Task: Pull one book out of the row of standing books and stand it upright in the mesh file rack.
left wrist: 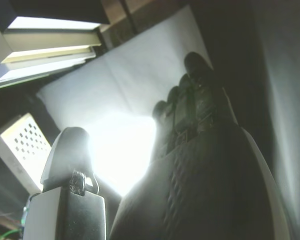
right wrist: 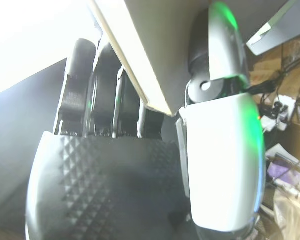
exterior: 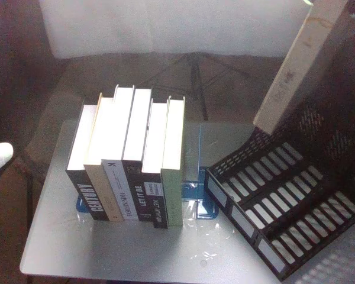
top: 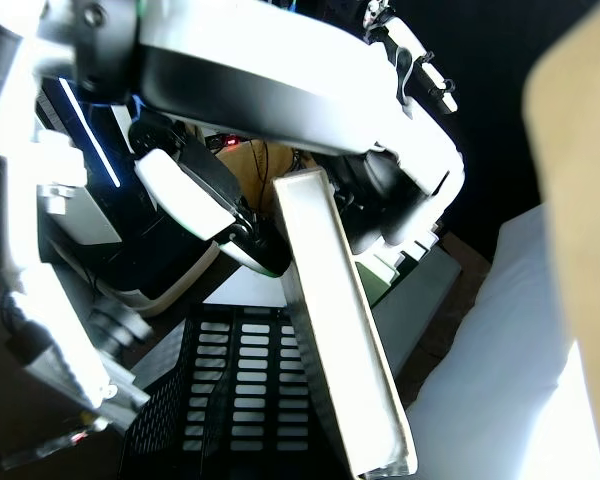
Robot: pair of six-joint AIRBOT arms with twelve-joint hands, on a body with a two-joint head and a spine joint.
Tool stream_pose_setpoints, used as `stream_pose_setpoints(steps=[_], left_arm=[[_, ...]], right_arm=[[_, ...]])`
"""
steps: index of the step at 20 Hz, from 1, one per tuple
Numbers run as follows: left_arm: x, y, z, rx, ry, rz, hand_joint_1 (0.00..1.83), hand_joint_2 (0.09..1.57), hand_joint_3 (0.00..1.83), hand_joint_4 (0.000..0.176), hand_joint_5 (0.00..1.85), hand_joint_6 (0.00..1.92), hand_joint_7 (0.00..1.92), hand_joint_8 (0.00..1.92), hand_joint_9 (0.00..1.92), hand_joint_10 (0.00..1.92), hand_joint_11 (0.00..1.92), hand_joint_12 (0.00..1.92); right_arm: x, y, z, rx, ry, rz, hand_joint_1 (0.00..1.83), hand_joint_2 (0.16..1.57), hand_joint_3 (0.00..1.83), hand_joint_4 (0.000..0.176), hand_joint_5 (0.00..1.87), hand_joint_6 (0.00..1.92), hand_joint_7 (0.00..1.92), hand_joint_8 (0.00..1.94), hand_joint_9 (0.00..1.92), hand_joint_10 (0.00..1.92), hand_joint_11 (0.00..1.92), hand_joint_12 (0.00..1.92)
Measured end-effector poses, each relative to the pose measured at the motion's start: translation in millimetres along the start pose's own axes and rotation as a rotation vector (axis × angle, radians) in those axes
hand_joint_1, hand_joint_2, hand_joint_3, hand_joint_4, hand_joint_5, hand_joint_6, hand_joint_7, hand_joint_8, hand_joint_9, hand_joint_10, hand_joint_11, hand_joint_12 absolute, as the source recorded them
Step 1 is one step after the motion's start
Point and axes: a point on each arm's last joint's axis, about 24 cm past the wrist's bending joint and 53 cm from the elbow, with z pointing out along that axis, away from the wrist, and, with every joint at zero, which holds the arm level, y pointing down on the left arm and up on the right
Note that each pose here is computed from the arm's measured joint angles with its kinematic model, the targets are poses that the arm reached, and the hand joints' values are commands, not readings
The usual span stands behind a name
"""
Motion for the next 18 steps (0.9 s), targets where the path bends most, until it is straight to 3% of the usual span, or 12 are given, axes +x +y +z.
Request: stream_pose_setpoints(steps=[2, 3, 4, 5, 6, 8, 10, 13, 14, 15, 17, 18], left_arm=[[-0.3, 0.1, 0, -0.001, -0.001, -0.001, 0.49, 1.34, 0.00, 0.042, 0.06, 0.00, 0.00, 0.00, 0.00, 0.00, 0.00, 0.51], [-0.4, 0.2, 0, -0.001, -0.002, -0.001, 0.51, 1.34, 0.00, 0.034, 0.06, 0.00, 0.00, 0.00, 0.00, 0.00, 0.00, 0.52], [-0.3, -0.1, 0, 0.000, -0.001, 0.000, 0.52, 1.34, 0.00, 0.027, 0.07, 0.00, 0.00, 0.00, 0.01, 0.00, 0.00, 0.60], [-0.1, 0.0, 0, 0.000, -0.001, -0.001, 0.53, 1.33, 0.00, 0.022, 0.07, 0.00, 0.00, 0.00, 0.01, 0.00, 0.00, 0.62], [-0.1, -0.1, 0, 0.000, -0.001, -0.001, 0.52, 1.33, 0.00, 0.021, 0.08, 0.00, 0.00, 0.00, 0.01, 0.00, 0.00, 0.68], [-1.2, 0.8, 0, -0.003, -0.005, -0.003, 0.53, 1.32, 0.00, 0.021, 0.08, 0.00, 0.01, 0.00, 0.01, 0.00, 0.00, 0.74], [-1.5, 0.7, 0, -0.003, -0.007, -0.003, 0.54, 1.32, 0.00, 0.021, 0.08, 0.00, 0.00, 0.00, 0.01, 0.00, 0.00, 0.70], [0.5, 2.5, -2, -0.008, -0.001, -0.004, 0.56, 1.32, 0.00, 0.010, 0.09, 0.00, 0.01, 0.00, 0.02, 0.00, 0.00, 0.70], [0.0, 3.2, -2, -0.011, -0.004, -0.005, 0.52, 1.33, 0.00, 0.022, 0.08, 0.00, 0.00, 0.00, 0.00, 0.00, 0.00, 0.61], [-0.4, 3.0, -3, -0.009, -0.005, -0.005, 0.55, 1.32, 0.00, 0.005, 0.10, 0.00, 0.01, 0.00, 0.01, 0.00, 0.00, 0.62], [-1.1, 4.0, -3, -0.012, -0.006, -0.005, 0.57, 1.32, 0.00, 0.000, 0.10, 0.00, 0.01, 0.00, 0.02, 0.00, 0.00, 0.62], [-1.4, 5.0, -4, -0.014, -0.006, -0.005, 0.57, 1.32, 0.00, 0.000, 0.11, 0.00, 0.02, 0.00, 0.02, 0.00, 0.00, 0.68]], right_arm=[[10, 0.1, 2, 0.003, 0.028, -0.005, 1.23, 1.21, 0.01, 0.000, 0.79, 1.03, 0.84, 1.53, 0.97, 1.81, 0.92, 1.91], [14, 1.1, 4, 0.002, 0.038, -0.012, 1.16, 1.18, 0.00, 0.000, 0.85, 1.14, 0.98, 1.75, 1.11, 1.90, 1.12, 1.92], [17, 3.6, 7, -0.002, 0.048, -0.021, 1.20, 1.20, 0.01, 0.000, 0.79, 1.26, 0.83, 1.48, 1.08, 1.92, 1.11, 1.92], [21, 5.8, 10, -0.006, 0.057, -0.029, 1.15, 1.18, 0.00, 0.000, 0.85, 1.20, 0.99, 1.74, 1.12, 1.92, 1.17, 1.92], [22, 6.5, 11, -0.008, 0.060, -0.034, 1.21, 1.20, 0.00, 0.000, 0.80, 1.08, 0.88, 1.56, 0.97, 1.77, 0.96, 1.91], [23, 6.1, 13, -0.004, 0.060, -0.030, 1.33, 1.18, 0.00, 0.000, 0.75, 1.25, 0.87, 1.18, 0.86, 1.43, 0.77, 1.69], [33, 8.8, 20, -0.008, 0.086, -0.059, 1.35, 1.20, 0.00, 0.000, 0.74, 1.36, 0.81, 1.16, 0.80, 1.42, 0.64, 1.62], [45, 16.3, 28, -0.030, 0.121, -0.068, 1.16, 1.27, 0.01, 0.000, 0.63, 1.50, 0.72, 1.42, 0.69, 1.45, 0.60, 1.75], [48, 16.2, 31, -0.028, 0.128, -0.078, 1.27, 1.27, 0.01, 0.000, 0.59, 1.50, 0.68, 1.44, 0.73, 1.55, 0.64, 1.75], [51, 16.4, 35, -0.026, 0.134, -0.088, 1.29, 1.29, 0.01, 0.000, 0.58, 1.50, 0.62, 1.51, 0.72, 1.61, 0.65, 1.78], [61, 16.4, 40, -0.026, 0.156, -0.104, 1.28, 1.32, 0.00, 0.000, 0.52, 1.58, 0.57, 1.56, 0.67, 1.67, 0.60, 1.84], [67, 16.3, 42, -0.026, 0.170, -0.110, 1.28, 1.37, 0.02, 0.000, 0.41, 1.55, 0.51, 1.81, 0.61, 1.87, 0.82, 1.90]])
